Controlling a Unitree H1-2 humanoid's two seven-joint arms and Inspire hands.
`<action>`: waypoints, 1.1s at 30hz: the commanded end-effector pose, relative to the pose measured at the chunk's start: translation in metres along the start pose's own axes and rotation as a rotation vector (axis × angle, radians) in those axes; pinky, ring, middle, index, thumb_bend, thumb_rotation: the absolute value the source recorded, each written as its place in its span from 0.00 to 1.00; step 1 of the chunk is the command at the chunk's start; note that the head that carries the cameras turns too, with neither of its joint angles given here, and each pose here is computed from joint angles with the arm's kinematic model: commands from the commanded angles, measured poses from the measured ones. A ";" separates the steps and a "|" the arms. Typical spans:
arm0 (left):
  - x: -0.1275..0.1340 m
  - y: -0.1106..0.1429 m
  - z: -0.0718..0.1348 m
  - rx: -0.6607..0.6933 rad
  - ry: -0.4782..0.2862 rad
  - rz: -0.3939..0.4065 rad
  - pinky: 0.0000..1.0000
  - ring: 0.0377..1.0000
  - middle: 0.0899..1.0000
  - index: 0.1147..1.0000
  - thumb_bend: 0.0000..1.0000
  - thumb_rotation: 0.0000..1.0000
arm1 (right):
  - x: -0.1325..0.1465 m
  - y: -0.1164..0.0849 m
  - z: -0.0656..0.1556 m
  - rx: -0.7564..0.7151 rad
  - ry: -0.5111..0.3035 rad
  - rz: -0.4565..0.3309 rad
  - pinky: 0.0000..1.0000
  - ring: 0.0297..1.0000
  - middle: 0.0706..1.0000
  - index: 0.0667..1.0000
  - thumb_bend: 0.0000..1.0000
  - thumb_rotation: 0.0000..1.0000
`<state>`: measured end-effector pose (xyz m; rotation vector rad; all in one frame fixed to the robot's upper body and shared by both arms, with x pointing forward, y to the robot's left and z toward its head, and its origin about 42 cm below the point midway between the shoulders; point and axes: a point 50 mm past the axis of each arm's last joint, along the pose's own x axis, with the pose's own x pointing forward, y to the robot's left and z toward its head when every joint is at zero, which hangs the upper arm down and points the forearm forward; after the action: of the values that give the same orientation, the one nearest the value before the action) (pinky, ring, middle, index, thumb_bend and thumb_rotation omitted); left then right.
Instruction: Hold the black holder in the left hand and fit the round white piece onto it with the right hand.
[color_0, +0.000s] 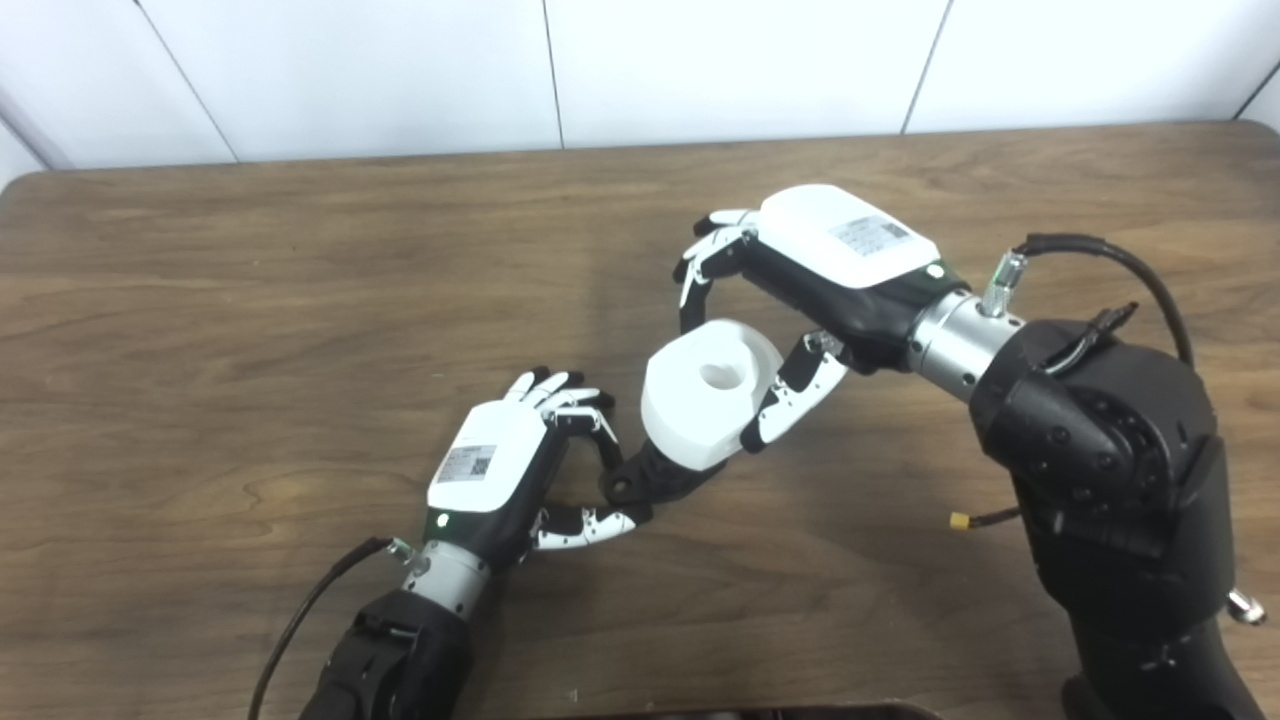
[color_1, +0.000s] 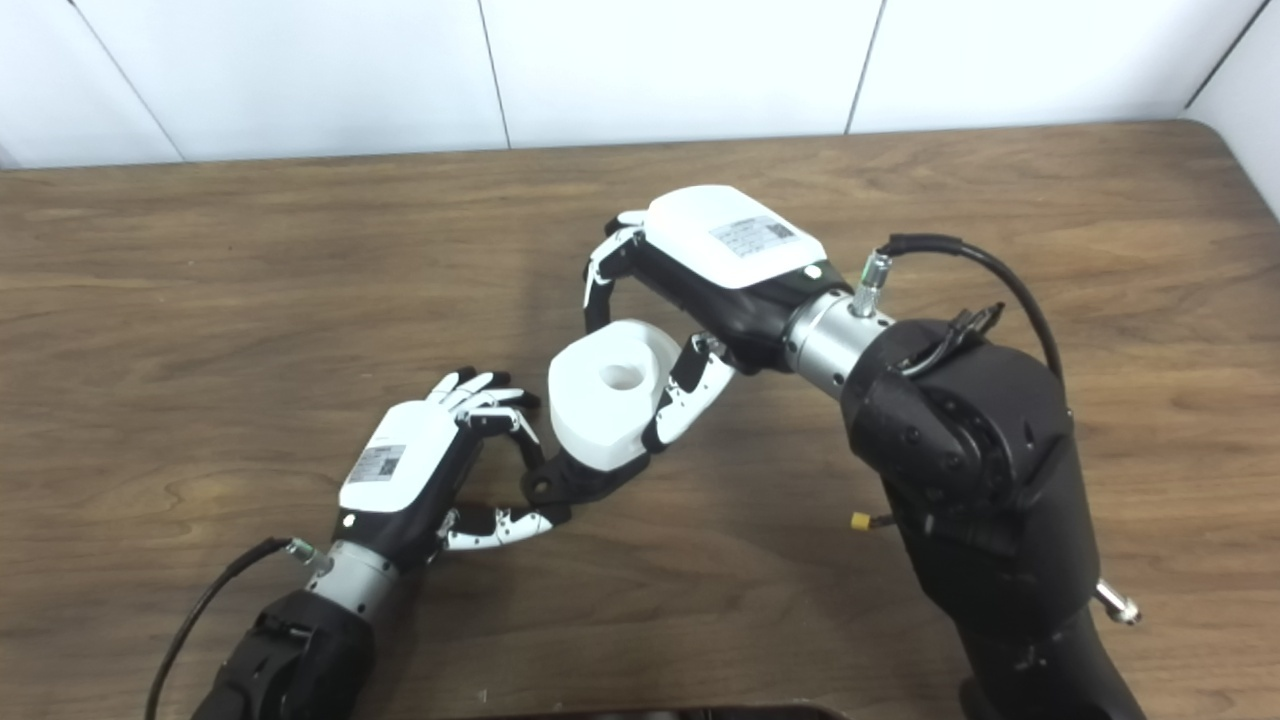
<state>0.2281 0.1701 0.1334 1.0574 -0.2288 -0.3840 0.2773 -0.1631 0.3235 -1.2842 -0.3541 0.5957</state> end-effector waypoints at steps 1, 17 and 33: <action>0.001 -0.009 0.001 0.025 0.008 -0.054 0.97 0.91 0.78 0.42 0.51 0.05 | 0.002 -0.008 0.005 -0.023 -0.033 -0.066 0.83 0.90 0.77 0.45 0.53 0.14; 0.003 -0.010 0.003 0.025 0.008 -0.052 0.98 0.90 0.78 0.42 0.51 0.05 | 0.013 0.007 0.007 -0.031 -0.067 -0.054 0.83 0.90 0.76 0.45 0.52 0.14; 0.004 -0.010 0.004 0.024 0.012 -0.052 0.98 0.90 0.78 0.42 0.51 0.05 | 0.013 0.015 0.007 -0.045 -0.059 -0.043 0.83 0.90 0.77 0.45 0.52 0.14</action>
<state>0.2292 0.1658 0.1338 1.0637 -0.2260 -0.3785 0.2810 -0.1494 0.3009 -1.2863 -0.3744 0.6322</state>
